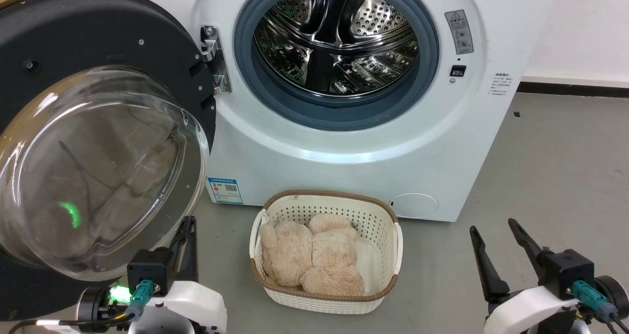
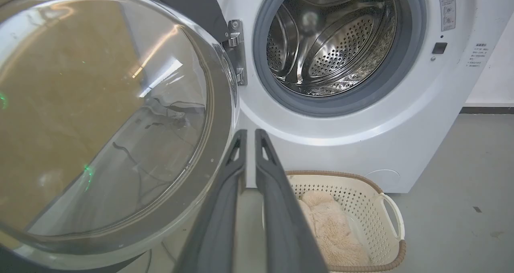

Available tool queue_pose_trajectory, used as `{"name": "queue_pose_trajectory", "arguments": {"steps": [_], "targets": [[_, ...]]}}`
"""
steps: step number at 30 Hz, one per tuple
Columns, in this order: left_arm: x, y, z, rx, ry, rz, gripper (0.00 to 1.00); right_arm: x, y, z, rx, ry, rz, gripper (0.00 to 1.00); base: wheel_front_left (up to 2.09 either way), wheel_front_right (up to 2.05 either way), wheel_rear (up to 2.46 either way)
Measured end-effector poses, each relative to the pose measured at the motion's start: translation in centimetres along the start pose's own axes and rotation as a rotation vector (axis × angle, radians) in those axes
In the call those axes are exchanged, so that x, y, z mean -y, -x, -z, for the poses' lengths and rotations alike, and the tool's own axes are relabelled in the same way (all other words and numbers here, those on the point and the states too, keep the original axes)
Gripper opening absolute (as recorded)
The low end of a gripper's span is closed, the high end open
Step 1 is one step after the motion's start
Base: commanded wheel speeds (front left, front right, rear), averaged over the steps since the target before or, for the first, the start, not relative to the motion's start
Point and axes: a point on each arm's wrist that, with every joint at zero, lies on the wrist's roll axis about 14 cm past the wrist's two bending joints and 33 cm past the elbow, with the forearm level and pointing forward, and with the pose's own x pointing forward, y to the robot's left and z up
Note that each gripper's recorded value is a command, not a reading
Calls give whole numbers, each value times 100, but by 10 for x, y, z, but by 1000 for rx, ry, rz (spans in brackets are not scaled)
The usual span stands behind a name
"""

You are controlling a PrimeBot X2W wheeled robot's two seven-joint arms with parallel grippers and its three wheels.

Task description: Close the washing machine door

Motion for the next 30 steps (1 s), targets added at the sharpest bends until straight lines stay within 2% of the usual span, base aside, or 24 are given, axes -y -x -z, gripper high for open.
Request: {"name": "queue_pose_trajectory", "arguments": {"steps": [10,18,30], "targets": [[-2,0,-7,32,-1,-20,0,2,-2,-1,18,-24,6,100,0,0,0],[-12,-2,-33,123,-13,-54,0,-1,-8,0,28,-54,-6,100,0,0,0],[-48,5,-79,275,-35,-154,0,-12,-19,1,40,-81,-40,100,0,0,0]]}}
